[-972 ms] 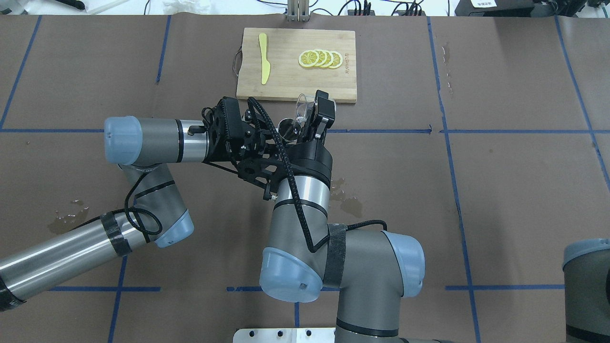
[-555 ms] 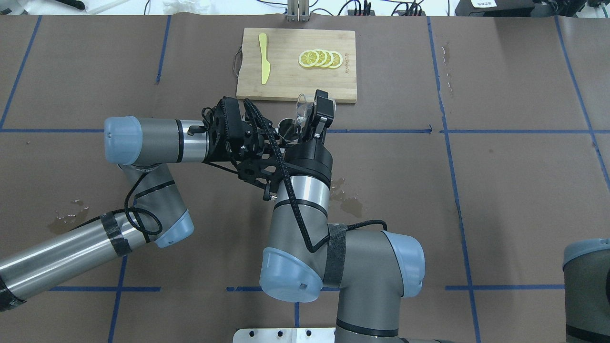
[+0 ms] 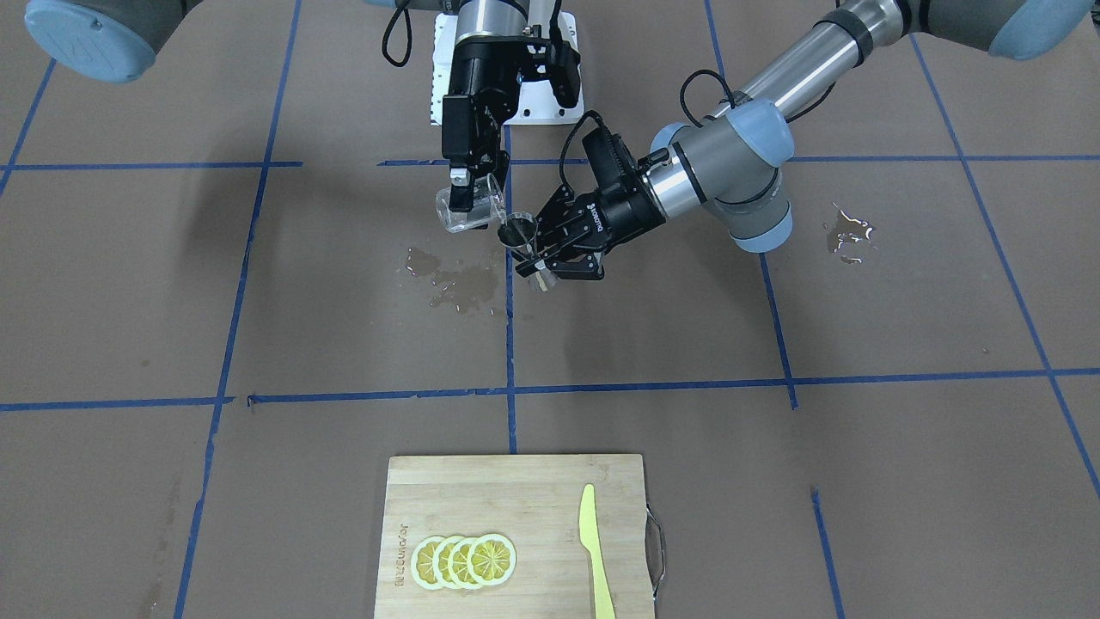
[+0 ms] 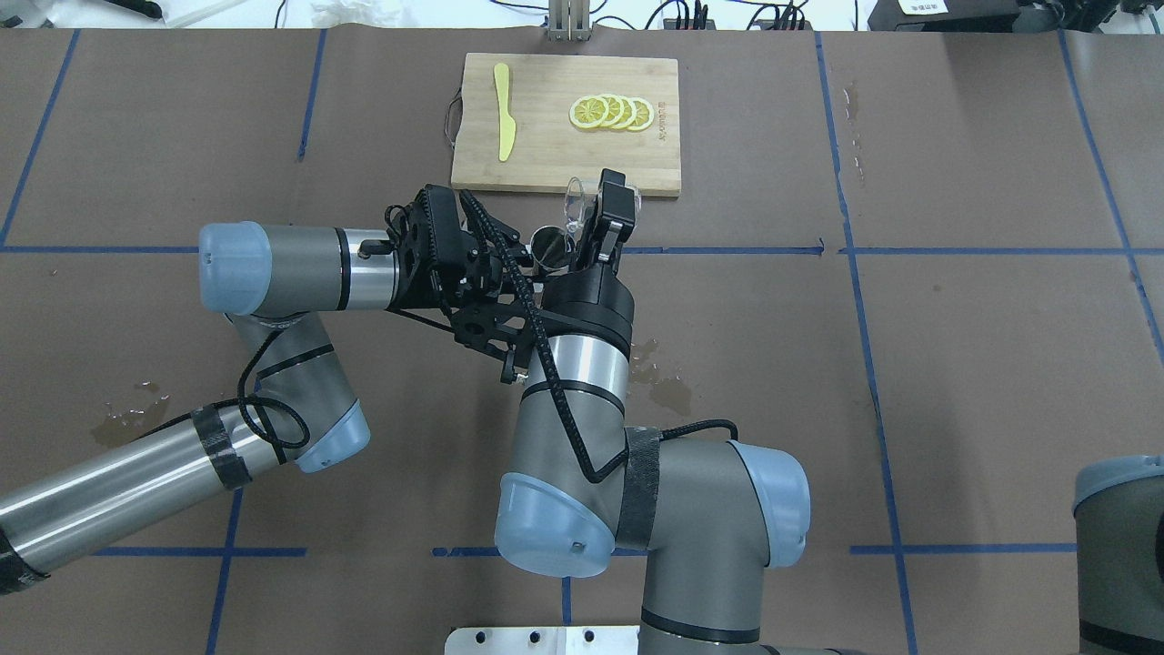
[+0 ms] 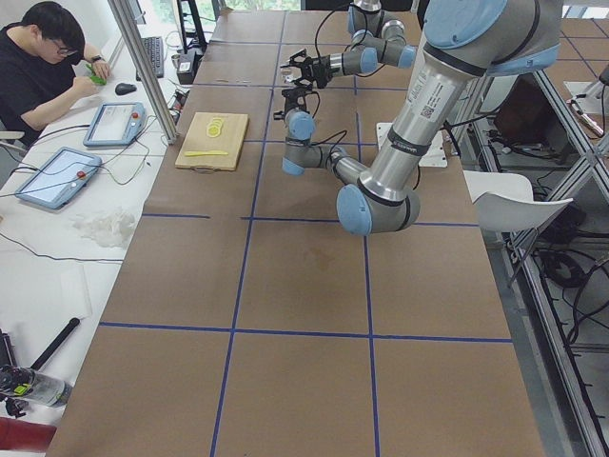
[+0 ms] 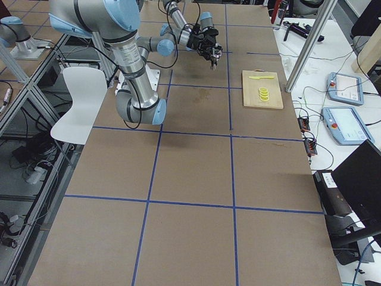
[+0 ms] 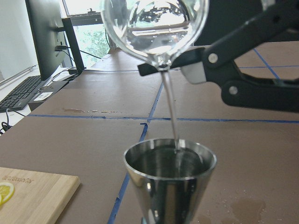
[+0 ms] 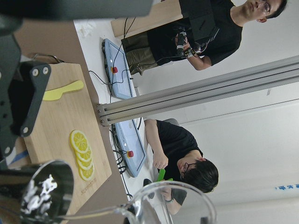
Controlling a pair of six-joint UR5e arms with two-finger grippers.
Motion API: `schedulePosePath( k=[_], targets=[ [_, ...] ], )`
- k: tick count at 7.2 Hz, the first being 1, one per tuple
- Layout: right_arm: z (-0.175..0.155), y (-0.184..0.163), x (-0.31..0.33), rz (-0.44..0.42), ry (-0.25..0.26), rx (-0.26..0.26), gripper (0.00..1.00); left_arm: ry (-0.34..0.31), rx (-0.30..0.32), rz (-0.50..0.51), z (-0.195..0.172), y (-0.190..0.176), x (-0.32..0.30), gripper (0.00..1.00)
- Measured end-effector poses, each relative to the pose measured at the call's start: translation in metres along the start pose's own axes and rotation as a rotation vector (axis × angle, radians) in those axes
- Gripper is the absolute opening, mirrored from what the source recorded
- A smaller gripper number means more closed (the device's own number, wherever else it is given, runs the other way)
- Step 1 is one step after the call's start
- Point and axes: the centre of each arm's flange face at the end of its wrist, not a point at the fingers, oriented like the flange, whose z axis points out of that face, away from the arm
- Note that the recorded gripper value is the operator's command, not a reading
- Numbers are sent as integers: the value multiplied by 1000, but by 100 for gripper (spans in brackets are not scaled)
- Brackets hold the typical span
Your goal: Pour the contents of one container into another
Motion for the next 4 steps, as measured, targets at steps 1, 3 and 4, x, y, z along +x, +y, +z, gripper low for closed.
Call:
schedulePosePath(
  k=[1,3,4],
  targets=[
    [-2,-4,4,27,-3,7,0,0,1,0,0,0,0,0],
    [-4,-6,10,176,-31,26,0,1,5,2,-1,0,0,0],
    [-6,-7,15,286,-59,33,0,1,6,2,-1,0,0,0]
  ],
)
